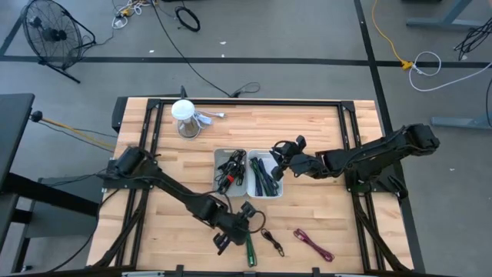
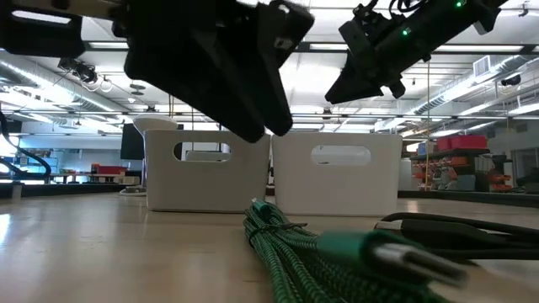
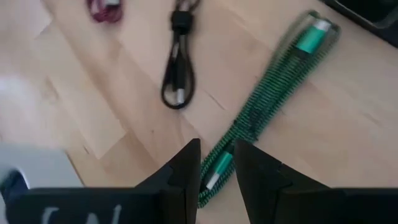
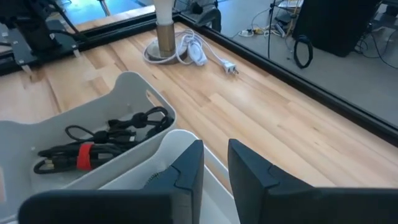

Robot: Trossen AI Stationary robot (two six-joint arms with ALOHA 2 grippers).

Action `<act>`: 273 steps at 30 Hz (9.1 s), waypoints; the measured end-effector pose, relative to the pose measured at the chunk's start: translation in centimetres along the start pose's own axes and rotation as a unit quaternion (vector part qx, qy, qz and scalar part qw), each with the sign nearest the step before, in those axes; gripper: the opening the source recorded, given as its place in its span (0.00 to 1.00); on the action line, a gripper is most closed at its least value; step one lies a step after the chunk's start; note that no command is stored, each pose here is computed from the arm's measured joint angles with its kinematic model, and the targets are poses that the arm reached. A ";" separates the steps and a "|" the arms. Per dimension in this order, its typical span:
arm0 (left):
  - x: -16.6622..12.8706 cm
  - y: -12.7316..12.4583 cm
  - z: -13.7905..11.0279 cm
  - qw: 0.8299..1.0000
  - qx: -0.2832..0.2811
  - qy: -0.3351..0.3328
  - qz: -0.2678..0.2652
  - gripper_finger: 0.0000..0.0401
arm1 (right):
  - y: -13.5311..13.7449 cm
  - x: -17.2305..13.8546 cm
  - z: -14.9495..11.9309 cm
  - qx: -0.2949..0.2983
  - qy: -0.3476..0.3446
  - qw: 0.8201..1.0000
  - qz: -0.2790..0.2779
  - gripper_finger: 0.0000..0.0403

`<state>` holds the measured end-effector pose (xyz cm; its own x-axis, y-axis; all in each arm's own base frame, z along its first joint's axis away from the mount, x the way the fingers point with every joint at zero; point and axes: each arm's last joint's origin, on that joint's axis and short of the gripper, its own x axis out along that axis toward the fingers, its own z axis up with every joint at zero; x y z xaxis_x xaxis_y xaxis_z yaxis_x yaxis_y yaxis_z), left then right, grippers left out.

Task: Pick & Place USB Port
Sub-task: Put the green charger cable into the white bin, then put the pink charger cable into the white bin

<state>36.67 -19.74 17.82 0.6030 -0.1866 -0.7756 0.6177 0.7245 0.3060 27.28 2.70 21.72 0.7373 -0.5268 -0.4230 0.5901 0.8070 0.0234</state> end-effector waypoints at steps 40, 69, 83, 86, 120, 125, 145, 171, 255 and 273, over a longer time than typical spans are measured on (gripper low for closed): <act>4.6 -1.3 -1.1 0.994 0.109 0.001 -0.027 0.26 | -0.2 0.1 -0.3 -0.011 0.011 1.000 -0.007 0.19; 5.0 0.7 -2.2 0.996 -0.079 0.009 -0.047 0.06 | -0.2 0.1 -0.4 -0.017 0.017 1.000 -0.010 0.19; -3.0 1.4 1.2 0.989 -0.139 -0.046 -0.019 0.06 | -0.9 0.5 -0.3 -0.025 0.021 0.999 -0.025 0.19; -6.1 2.3 1.8 0.987 -0.144 -0.073 0.012 0.06 | -1.1 0.7 -0.2 -0.027 0.021 0.999 -0.029 0.19; -16.0 10.1 -14.6 0.789 -0.252 -0.447 0.337 0.05 | 0.1 -2.3 6.1 -0.055 -0.202 0.953 0.219 0.19; -13.7 11.2 -14.5 0.783 -0.248 -0.456 0.342 0.05 | 0.3 -2.8 6.7 -0.044 -0.233 0.937 0.257 0.20; -11.2 13.4 -12.1 0.788 -0.226 -0.476 0.318 0.05 | 0.0 -2.8 7.1 -0.020 -0.248 0.944 0.216 0.60; -10.9 13.4 -12.2 0.788 -0.239 -0.474 0.311 0.16 | 0.0 -2.9 7.3 -0.018 -0.261 0.942 0.211 0.01; -10.2 13.4 -12.8 0.808 -0.221 -0.399 0.372 0.15 | 2.4 -3.4 -2.7 0.066 0.137 0.912 0.381 0.34; -10.2 13.3 -12.6 0.812 -0.222 -0.417 0.342 0.15 | 6.6 -11.7 -6.6 0.153 0.378 0.765 0.498 0.32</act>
<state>32.38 0.19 22.86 0.9750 0.1097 0.1930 -0.1370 0.9815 0.1341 20.38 15.91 20.87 0.5378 0.7075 -0.4586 -0.0057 0.5470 0.8371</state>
